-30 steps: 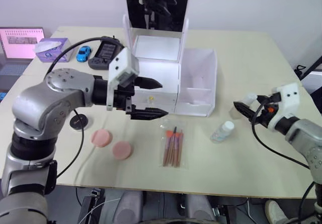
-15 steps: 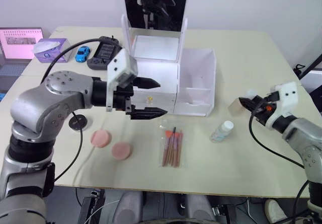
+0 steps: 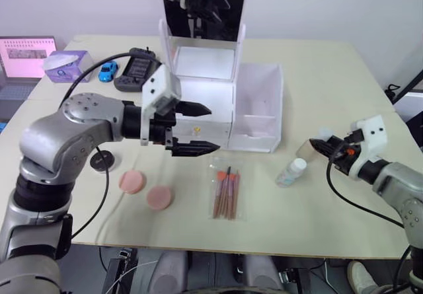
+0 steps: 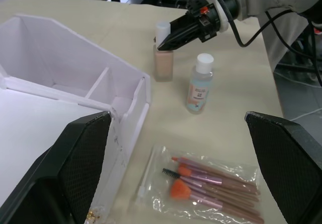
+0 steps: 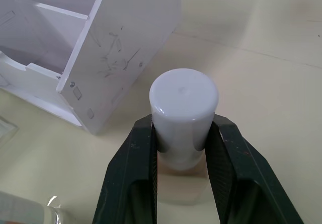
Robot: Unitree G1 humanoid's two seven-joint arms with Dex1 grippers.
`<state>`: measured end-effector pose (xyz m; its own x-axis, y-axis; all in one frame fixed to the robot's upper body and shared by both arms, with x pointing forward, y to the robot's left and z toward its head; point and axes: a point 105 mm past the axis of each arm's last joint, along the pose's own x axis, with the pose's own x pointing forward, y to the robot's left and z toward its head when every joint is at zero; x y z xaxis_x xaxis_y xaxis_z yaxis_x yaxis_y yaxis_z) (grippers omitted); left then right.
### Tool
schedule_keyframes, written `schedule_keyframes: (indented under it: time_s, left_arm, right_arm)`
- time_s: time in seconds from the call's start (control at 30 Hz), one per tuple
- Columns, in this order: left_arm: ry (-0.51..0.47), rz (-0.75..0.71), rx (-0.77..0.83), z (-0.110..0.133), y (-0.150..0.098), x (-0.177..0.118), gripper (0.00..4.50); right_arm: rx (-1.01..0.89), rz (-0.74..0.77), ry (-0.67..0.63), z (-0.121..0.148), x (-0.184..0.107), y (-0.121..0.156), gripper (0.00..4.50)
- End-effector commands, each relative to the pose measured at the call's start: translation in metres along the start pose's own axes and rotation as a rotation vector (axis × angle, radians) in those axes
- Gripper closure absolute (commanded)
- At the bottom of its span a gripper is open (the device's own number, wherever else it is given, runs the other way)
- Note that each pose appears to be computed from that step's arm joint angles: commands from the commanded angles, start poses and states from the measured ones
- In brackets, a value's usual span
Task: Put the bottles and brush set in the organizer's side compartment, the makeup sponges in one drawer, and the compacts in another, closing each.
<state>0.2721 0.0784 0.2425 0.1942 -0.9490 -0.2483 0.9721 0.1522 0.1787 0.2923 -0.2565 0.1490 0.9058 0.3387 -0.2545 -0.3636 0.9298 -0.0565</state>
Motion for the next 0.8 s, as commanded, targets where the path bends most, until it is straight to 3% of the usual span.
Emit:
schedule_keyframes:
  time_s: [0.03, 0.17, 0.6, 0.7, 0.8]
  left_arm:
    - [-0.006, 0.004, 0.032, 0.005, -0.001, -0.002, 0.0]
    - [-0.005, 0.003, 0.031, 0.004, 0.0, -0.001, 0.0]
    - [-0.001, 0.018, 0.018, 0.002, 0.002, -0.002, 0.0]
    - [-0.003, 0.018, 0.023, 0.003, 0.003, -0.001, 0.0]
    - [-0.005, 0.017, 0.024, 0.004, 0.003, -0.001, 0.0]
  right_arm:
    - [-0.05, -0.007, -0.043, 0.015, -0.007, -0.001, 2.66]
    - [-0.07, -0.018, -0.062, 0.022, -0.012, -0.004, 0.98]
    - [-0.065, -0.008, -0.055, 0.023, -0.017, 0.001, 0.98]
    - [-0.06, -0.011, -0.067, 0.024, -0.015, 0.0, 1.77]
    - [-0.065, -0.005, -0.057, 0.022, -0.015, 0.001, 3.26]
